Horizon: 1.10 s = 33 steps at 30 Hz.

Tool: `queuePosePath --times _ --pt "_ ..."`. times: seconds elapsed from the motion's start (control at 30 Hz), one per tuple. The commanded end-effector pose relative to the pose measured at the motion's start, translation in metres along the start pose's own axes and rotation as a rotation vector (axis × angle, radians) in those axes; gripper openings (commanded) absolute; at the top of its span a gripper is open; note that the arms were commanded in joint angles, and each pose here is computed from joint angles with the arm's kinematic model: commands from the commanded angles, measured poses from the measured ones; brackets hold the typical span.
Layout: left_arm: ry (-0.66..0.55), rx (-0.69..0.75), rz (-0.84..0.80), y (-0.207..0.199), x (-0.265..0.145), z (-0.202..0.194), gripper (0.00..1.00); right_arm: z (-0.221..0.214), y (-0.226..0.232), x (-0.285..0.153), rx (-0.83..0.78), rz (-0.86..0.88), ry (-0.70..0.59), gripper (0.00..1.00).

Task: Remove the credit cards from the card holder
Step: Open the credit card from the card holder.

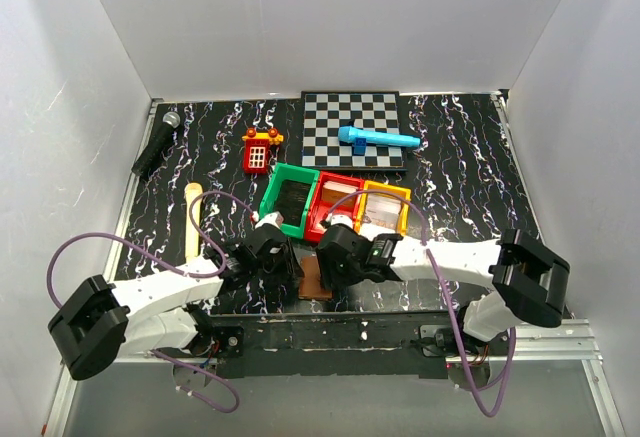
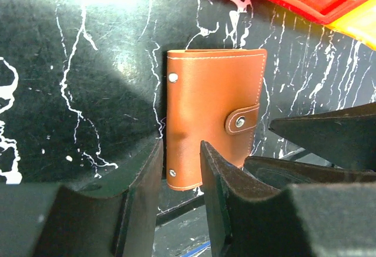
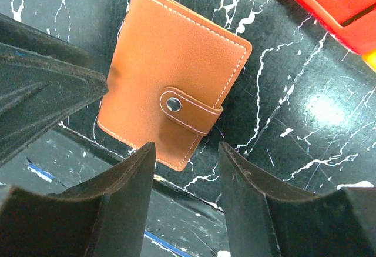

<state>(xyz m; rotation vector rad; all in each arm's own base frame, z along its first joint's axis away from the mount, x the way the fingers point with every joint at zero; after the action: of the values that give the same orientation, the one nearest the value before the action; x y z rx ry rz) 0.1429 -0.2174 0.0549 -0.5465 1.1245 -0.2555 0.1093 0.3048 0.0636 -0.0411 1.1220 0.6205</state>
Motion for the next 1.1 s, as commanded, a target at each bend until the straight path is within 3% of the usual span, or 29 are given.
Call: queuePosePath --times 0.0,0.4,1.07 --pt "-0.041 0.042 -0.08 -0.023 -0.004 0.012 0.31 0.009 0.004 0.001 -0.012 -0.014 -0.016 0.55" --pt "0.004 0.036 -0.024 -0.005 0.016 -0.001 0.31 0.03 -0.001 -0.005 -0.003 -0.121 -0.065 0.65" --pt "0.014 -0.026 0.006 0.014 0.02 -0.011 0.27 0.035 0.002 0.0 -0.06 -0.258 0.005 0.58"
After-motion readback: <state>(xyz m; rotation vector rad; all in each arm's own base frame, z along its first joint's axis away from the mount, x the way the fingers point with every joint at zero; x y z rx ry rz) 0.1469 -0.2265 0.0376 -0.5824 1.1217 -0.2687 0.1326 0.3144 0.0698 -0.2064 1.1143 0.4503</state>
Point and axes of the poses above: each gripper's point midway between its finger pads, its own x axis out along the fingers, its own y axis along the line the jaws close on, z = x × y, the point moved 2 cm from there along -x, back along the fingers, and after that the axes turned 6 degrees about -x, right-handed, at the moved point
